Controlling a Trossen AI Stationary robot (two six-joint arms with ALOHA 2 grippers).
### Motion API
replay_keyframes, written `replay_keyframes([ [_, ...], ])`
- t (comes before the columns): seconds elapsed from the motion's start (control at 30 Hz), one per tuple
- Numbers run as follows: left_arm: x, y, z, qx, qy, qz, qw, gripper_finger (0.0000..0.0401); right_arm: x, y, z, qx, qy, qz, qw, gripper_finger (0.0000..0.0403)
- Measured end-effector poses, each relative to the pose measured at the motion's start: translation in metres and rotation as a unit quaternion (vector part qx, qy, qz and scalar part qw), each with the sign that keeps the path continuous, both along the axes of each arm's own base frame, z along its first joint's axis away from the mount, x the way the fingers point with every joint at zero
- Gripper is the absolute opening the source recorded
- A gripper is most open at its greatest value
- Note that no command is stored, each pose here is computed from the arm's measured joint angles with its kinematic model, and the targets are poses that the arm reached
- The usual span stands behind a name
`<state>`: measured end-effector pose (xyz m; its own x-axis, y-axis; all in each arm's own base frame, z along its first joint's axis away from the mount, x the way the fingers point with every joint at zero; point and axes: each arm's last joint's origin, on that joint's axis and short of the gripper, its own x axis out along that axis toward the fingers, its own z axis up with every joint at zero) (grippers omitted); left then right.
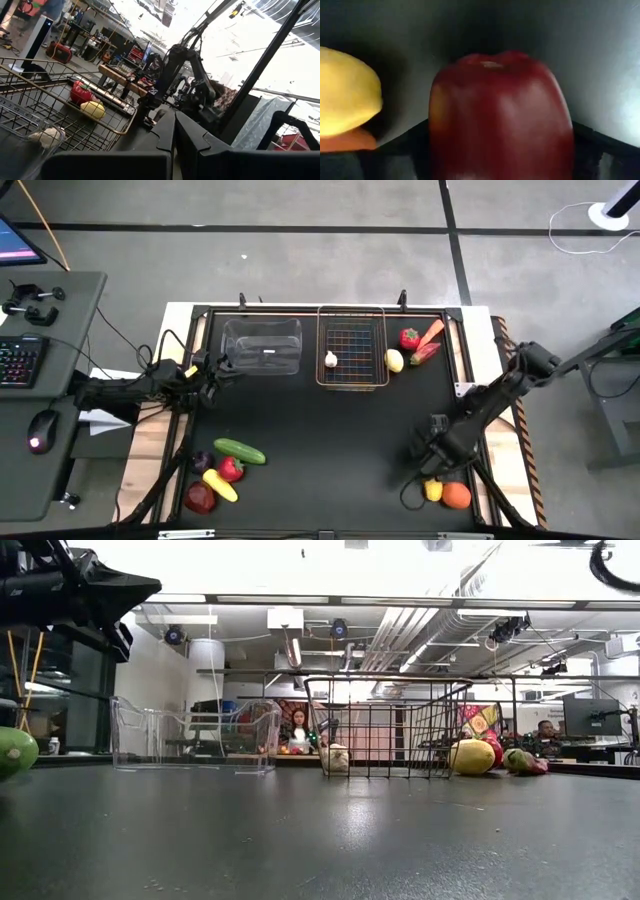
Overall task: Sort produce into baskets
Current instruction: Put the right apple into the transparent bin
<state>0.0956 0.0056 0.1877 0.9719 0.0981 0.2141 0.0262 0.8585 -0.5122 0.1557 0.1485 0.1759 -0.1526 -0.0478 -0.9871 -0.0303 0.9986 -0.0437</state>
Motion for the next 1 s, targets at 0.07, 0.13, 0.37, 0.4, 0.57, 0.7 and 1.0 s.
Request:
replay_keyframes([
  [0.07, 0.0, 0.0, 0.0, 0.0, 0.0, 0.0, 1.0, 0.0, 0.008, -0.009, 0.026, -0.028, -0.032, 0.016, 0.999, 0.0284],
  [0.13, 0.0, 0.0, 0.0, 0.0, 0.0, 0.0, 1.0, 0.0, 0.018, -0.022, 0.057, -0.068, -0.078, 0.029, 0.994, 0.0284],
  [0.37, 0.0, 0.0, 0.0, 0.0, 0.0, 0.0, 1.0, 0.0, 0.084, -0.092, 0.143, -0.169, -0.306, -0.018, 0.937, 0.0284],
  [0.4, 0.0, 0.0, 0.0, 0.0, 0.0, 0.0, 1.0, 0.0, 0.097, -0.103, 0.148, -0.17, -0.342, -0.028, 0.924, 0.0284],
  [0.57, 0.0, 0.0, 0.0, 0.0, 0.0, 0.0, 1.0, 0.0, 0.167, -0.168, 0.156, -0.134, -0.519, -0.076, 0.841, 0.0284],
  [0.7, 0.0, 0.0, 0.0, 0.0, 0.0, 0.0, 1.0, 0.0, 0.219, -0.205, 0.135, -0.062, -0.6, -0.112, 0.789, 0.0283],
  [1.0, 0.0, 0.0, 0.0, 0.0, 0.0, 0.0, 1.0, 0.0, 0.317, -0.248, 0.086, -0.001, -0.606, -0.152, 0.78, 0.0302],
])
